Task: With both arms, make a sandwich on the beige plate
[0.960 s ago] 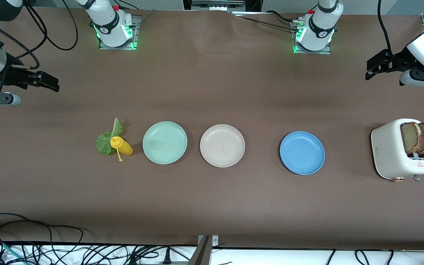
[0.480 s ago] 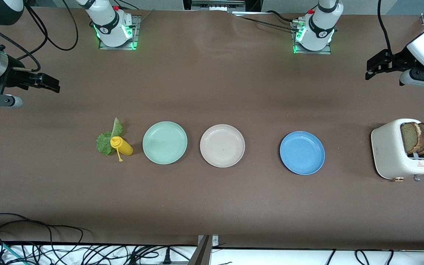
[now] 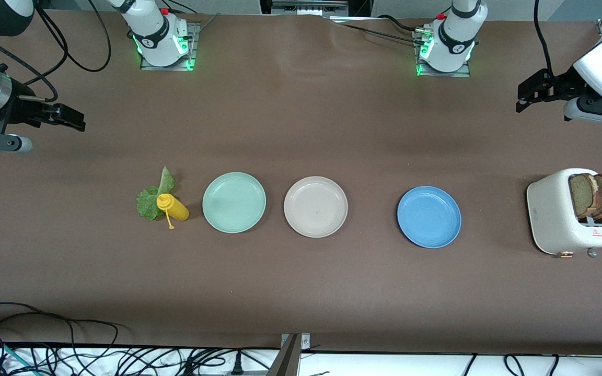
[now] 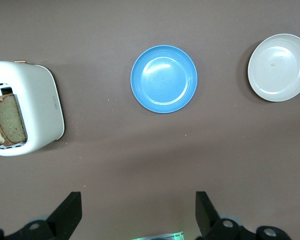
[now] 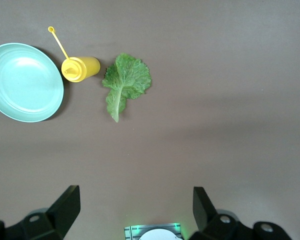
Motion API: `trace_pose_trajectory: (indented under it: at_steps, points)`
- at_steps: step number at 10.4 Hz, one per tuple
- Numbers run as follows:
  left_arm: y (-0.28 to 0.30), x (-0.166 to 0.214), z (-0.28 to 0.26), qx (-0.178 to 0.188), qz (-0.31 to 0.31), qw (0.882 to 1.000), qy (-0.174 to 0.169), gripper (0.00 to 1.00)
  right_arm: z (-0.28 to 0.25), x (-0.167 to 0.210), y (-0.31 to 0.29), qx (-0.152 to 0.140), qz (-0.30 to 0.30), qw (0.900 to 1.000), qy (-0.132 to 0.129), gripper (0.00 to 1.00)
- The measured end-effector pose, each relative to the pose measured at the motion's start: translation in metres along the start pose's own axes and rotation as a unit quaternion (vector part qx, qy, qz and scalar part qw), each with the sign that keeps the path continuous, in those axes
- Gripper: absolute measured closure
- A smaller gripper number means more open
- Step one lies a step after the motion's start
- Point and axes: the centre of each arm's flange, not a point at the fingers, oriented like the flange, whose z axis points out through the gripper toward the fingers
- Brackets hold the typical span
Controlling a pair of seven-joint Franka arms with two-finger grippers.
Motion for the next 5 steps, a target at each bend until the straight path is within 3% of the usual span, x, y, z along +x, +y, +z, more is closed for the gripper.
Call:
trace_pose_trajectory:
  at_steps: [5]
  points:
    - [0.0014, 0.0001, -0.0001, 0.0, 0.001, 1.0, 0.0, 0.0, 0.0068, 0.0009, -0.0004, 0.002, 0.0, 1.0, -0.008, 0.0]
